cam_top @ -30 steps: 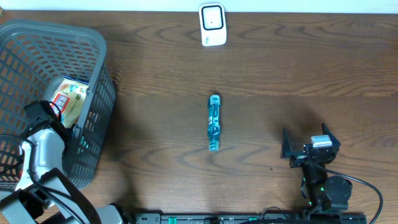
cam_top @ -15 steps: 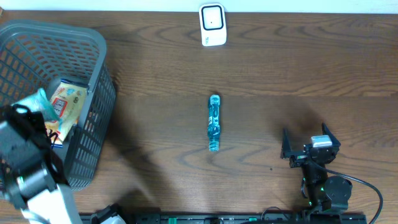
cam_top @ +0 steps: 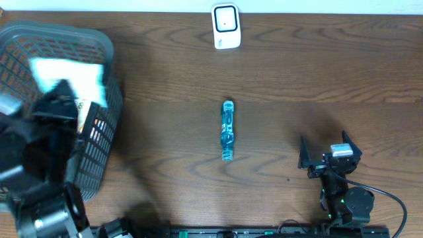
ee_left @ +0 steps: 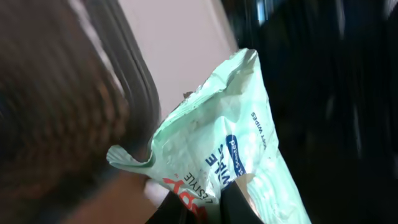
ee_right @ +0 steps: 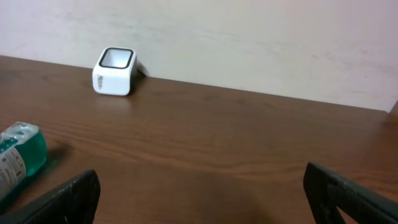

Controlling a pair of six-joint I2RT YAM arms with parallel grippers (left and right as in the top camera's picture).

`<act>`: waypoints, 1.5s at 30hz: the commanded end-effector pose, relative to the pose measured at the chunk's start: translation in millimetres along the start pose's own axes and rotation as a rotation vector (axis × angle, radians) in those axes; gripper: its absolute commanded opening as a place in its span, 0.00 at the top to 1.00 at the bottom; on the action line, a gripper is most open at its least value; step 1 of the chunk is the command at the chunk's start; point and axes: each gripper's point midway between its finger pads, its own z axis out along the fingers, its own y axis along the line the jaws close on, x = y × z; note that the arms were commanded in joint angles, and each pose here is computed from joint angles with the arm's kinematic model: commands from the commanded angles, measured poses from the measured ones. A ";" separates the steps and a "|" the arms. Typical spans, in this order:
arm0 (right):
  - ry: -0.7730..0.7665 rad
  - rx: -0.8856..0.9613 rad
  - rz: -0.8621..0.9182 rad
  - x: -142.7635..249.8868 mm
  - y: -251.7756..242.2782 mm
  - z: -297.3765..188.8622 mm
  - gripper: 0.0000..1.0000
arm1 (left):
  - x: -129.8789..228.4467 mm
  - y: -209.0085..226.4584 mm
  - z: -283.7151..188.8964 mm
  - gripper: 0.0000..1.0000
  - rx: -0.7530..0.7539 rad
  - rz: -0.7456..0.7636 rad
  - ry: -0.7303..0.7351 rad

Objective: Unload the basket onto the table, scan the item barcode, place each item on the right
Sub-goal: 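Carry the green wipes pack out and place it beside the bottle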

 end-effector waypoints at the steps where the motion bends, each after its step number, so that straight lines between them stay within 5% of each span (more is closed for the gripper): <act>1: -0.001 -0.006 -0.012 0.6 1.6 0.0 0.01 | 58.8 -18.8 14.6 0.93 0.117 0.250 0.263; 11: -0.001 -0.006 -0.012 0.6 1.6 0.0 0.01 | 243.1 3.1 63.1 0.93 0.116 0.545 0.750; 16: -0.001 -0.006 -0.012 0.6 1.6 0.0 0.01 | 339.9 16.3 71.7 0.93 0.132 0.649 0.883; 23: -0.001 -0.006 -0.012 0.6 1.6 0.0 0.01 | 425.6 49.3 71.1 0.92 0.123 0.832 0.922; 29: -0.001 -0.006 -0.012 0.6 1.6 0.0 0.01 | 457.4 90.8 72.4 0.91 0.028 0.961 0.903; 32: -0.001 -0.006 -0.012 0.6 1.6 0.0 0.01 | 464.1 100.6 72.8 0.79 0.014 0.973 0.916; 38: -0.001 -0.006 -0.012 0.6 1.6 0.0 0.01 | 464.2 86.0 76.6 0.60 0.059 0.950 0.886; 45: -0.001 -0.006 -0.012 0.6 1.6 0.0 0.01 | 452.9 52.5 75.7 0.50 0.149 0.969 0.840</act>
